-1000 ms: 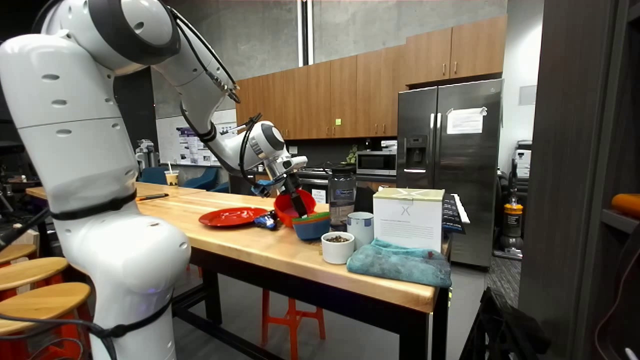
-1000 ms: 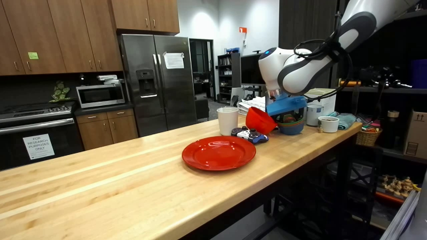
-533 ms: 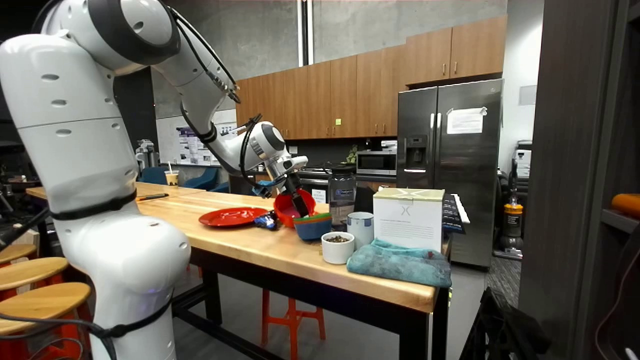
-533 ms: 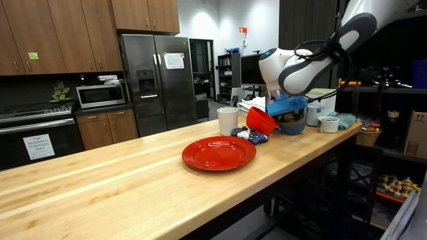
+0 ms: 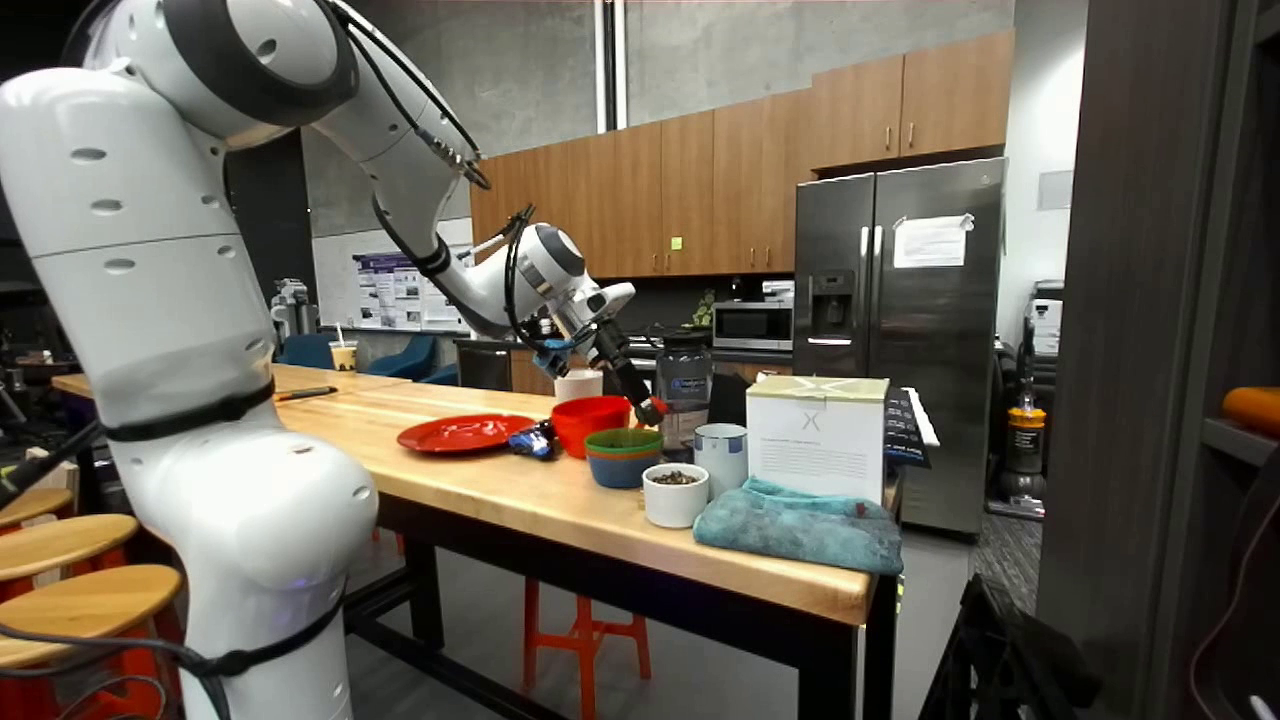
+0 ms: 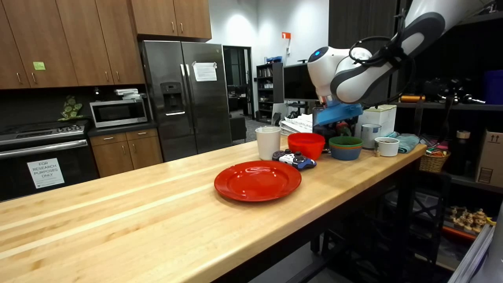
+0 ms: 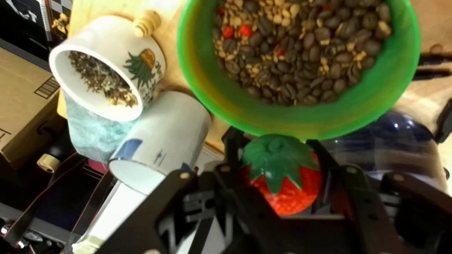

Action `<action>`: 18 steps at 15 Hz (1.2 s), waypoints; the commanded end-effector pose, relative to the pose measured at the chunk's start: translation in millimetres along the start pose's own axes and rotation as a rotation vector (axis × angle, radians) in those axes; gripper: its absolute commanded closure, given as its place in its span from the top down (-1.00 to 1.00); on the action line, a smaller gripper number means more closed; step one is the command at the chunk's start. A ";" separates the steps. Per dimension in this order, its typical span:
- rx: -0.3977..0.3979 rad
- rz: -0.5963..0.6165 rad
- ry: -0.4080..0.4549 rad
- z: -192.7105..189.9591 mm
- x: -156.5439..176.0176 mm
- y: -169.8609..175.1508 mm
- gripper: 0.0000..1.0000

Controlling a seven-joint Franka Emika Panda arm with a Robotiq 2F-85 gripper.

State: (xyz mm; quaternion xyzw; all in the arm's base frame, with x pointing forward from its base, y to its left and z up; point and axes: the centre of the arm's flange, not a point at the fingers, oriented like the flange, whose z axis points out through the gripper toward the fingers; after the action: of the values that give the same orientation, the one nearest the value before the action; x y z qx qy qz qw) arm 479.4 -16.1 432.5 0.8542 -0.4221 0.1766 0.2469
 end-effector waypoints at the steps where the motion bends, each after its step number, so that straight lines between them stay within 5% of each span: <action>1: 0.012 -0.032 0.033 -19.3 27.6 8.9 -0.51; 11: 0.140 -0.205 0.021 -86.8 71.4 20.8 -0.51; 18: 0.327 -0.543 -0.094 -105.5 54.6 11.1 -0.51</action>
State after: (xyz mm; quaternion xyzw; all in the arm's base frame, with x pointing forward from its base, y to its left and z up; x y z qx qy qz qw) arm 495.6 -2.4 540.2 0.9543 -0.2091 0.1490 0.1527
